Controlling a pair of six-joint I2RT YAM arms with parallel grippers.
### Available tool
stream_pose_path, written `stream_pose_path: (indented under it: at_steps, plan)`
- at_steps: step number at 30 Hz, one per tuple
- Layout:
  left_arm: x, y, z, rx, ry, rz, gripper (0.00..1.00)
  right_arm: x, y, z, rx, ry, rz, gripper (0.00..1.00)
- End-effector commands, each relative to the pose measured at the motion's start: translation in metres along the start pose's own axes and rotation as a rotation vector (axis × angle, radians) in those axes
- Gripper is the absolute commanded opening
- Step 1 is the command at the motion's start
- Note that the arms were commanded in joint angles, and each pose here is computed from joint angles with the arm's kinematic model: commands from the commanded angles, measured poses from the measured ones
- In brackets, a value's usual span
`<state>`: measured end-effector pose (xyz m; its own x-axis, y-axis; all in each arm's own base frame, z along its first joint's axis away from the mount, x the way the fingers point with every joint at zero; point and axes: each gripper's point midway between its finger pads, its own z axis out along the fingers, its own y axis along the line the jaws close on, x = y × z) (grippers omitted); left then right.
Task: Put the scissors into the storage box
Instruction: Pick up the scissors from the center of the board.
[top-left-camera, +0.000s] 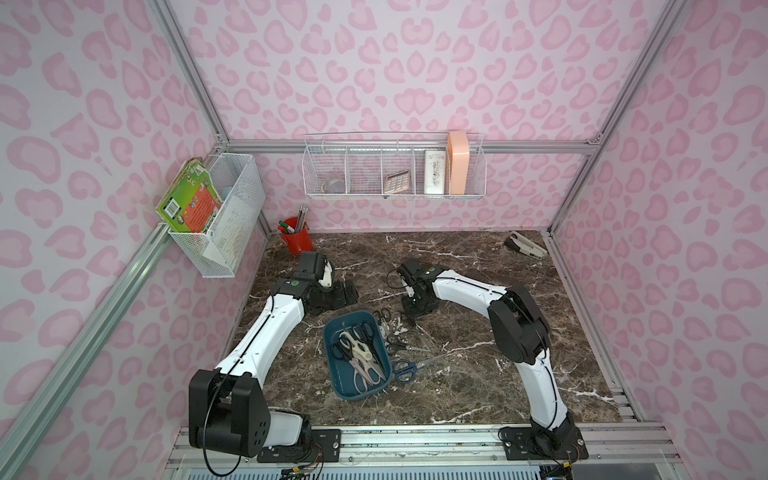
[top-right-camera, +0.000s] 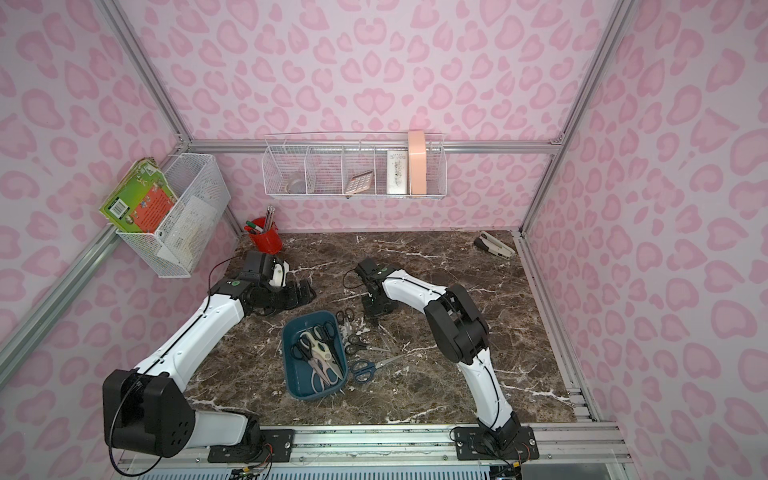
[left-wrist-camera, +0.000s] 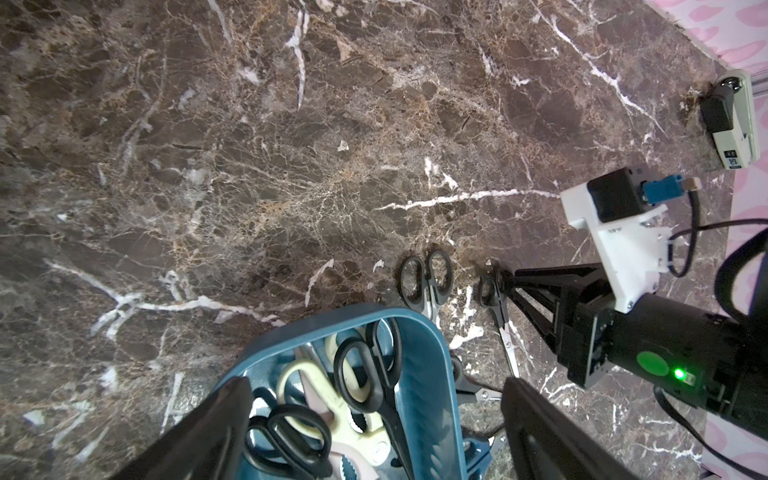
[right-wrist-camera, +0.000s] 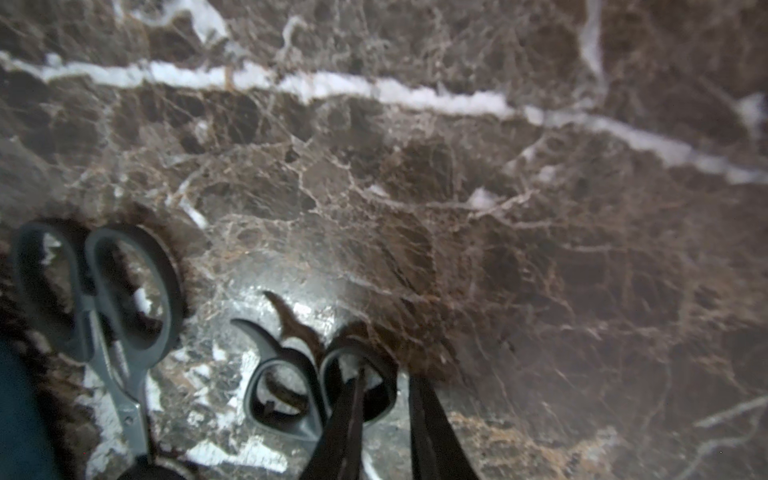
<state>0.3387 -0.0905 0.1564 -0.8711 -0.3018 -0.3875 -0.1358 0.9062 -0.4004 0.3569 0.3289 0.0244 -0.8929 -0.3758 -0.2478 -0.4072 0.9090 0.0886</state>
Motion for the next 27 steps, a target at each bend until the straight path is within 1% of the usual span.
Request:
stream_pose_path:
  at_steps: [1, 7, 11, 15, 16, 18, 22, 27]
  plan:
    - [0.001, 0.003, -0.002, -0.011, -0.002, 0.013, 0.98, 0.001, -0.003, 0.0, 0.013, 0.006, 0.008, 0.23]
    - [0.0, 0.003, -0.003, -0.011, -0.005, 0.009, 0.98, 0.002, -0.008, 0.008, 0.036, 0.028, 0.001, 0.23]
    - [0.001, 0.004, -0.004, -0.015, -0.008, 0.011, 0.99, 0.011, -0.01, 0.014, 0.039, 0.088, -0.013, 0.23]
    - [0.002, 0.005, -0.005, -0.017, -0.012, 0.009, 0.99, 0.018, -0.015, 0.018, 0.029, 0.132, 0.004, 0.22]
    - [0.002, 0.005, -0.006, -0.015, -0.013, 0.008, 0.99, 0.025, -0.018, 0.027, 0.037, 0.161, 0.006, 0.22]
    - [0.001, 0.005, -0.007, -0.015, -0.016, 0.007, 0.98, 0.029, -0.019, 0.031, 0.035, 0.174, 0.006, 0.21]
    - [0.001, 0.006, -0.008, -0.019, -0.021, 0.009, 0.98, 0.032, -0.019, 0.034, 0.038, 0.176, 0.013, 0.1]
    - [0.001, 0.007, -0.009, -0.02, -0.025, 0.006, 0.99, 0.034, -0.022, 0.035, 0.065, 0.171, 0.012, 0.0]
